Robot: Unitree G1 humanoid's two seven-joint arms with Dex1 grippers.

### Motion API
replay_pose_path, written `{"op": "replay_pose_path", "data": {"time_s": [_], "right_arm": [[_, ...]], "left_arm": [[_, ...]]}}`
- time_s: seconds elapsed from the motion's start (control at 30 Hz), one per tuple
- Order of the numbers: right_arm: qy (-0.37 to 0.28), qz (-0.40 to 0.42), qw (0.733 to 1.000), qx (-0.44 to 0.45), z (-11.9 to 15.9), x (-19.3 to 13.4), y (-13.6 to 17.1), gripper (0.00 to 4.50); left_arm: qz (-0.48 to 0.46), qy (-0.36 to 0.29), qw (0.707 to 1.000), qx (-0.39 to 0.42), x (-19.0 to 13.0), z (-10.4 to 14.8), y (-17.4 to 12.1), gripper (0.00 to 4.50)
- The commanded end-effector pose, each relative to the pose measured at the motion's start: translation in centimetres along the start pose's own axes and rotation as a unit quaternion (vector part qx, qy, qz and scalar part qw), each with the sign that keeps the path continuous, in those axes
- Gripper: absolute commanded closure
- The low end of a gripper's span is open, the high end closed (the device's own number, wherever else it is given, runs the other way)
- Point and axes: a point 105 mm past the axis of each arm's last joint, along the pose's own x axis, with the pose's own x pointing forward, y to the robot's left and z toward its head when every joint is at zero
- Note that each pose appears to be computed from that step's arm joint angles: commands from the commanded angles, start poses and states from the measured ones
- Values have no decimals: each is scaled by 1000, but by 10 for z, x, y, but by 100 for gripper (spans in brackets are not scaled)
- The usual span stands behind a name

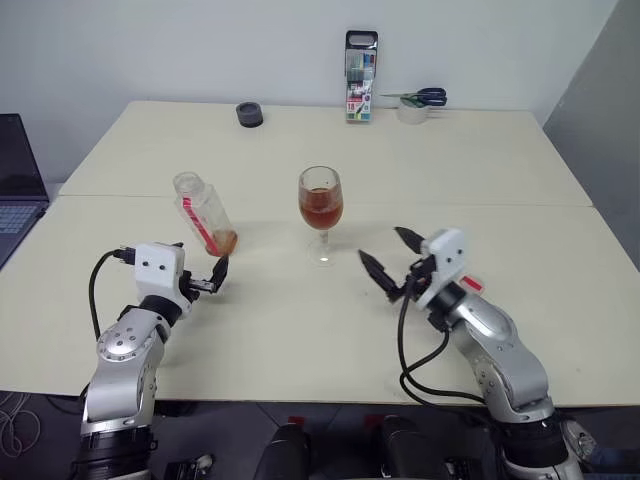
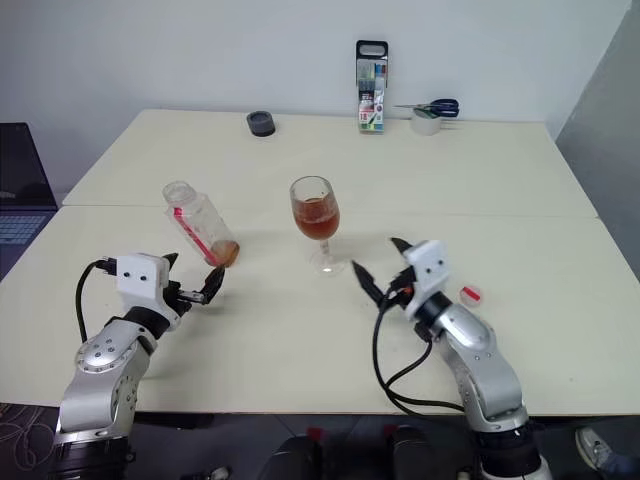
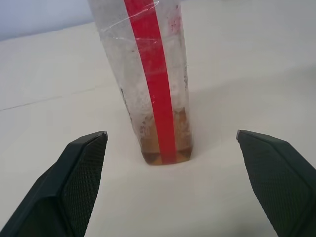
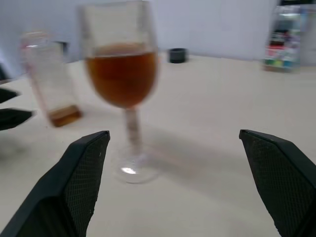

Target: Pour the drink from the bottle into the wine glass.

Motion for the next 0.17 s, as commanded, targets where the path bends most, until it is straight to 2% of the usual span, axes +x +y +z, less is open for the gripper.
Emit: {"op": "replay_pose_path", "data": {"time_s": [0.03, 0.17], "right_arm": [[-35, -34, 998, -28, 8, -3, -7, 0], [-36, -45, 998, -39, 2, -1, -7, 0]], "left_arm": [[-3, -28, 1000, 8, -1, 14, -3, 2], [10, -44, 999, 6, 0, 15, 0, 2]]}}
